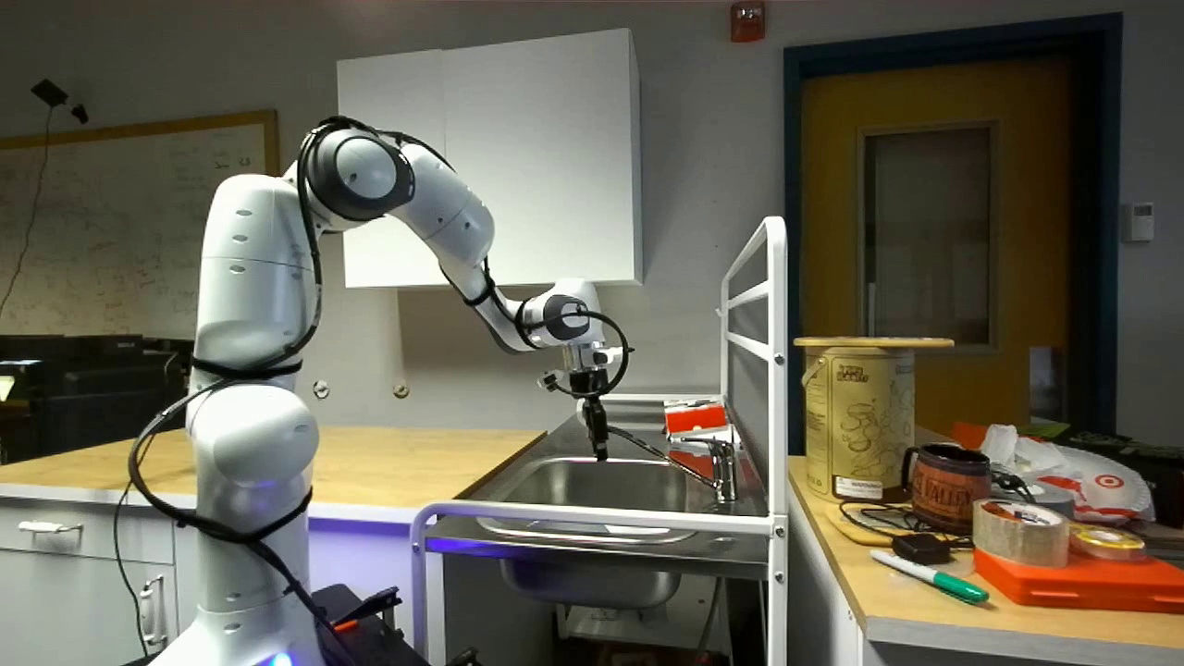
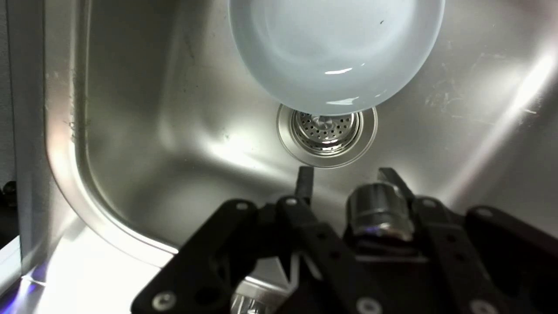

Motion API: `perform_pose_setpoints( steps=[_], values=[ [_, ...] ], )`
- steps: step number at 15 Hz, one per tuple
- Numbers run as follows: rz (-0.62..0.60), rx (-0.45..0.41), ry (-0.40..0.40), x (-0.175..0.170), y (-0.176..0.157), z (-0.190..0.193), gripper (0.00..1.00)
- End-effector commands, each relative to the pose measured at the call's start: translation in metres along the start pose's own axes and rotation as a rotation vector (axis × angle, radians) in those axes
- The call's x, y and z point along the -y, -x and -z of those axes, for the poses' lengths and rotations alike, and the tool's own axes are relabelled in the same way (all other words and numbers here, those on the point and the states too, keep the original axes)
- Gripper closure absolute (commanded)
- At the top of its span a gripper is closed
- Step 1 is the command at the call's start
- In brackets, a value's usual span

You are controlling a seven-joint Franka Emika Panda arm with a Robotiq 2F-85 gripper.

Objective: Push the faucet to the center of the sink

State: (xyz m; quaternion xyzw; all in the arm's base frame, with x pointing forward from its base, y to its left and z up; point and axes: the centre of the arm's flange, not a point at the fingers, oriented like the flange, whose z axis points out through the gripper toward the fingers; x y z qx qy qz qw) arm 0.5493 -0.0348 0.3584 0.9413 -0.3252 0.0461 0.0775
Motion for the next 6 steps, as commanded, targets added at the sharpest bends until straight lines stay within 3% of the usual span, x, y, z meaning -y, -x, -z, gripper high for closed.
perform_pose_setpoints(
  steps=[1, 6],
  values=[
    [0.006, -0.004, -0.006, -0.001, 0.003, 0.003, 0.32],
    [0.069, -0.017, -0.037, 0.001, 0.032, 0.021, 0.00]
  ],
)
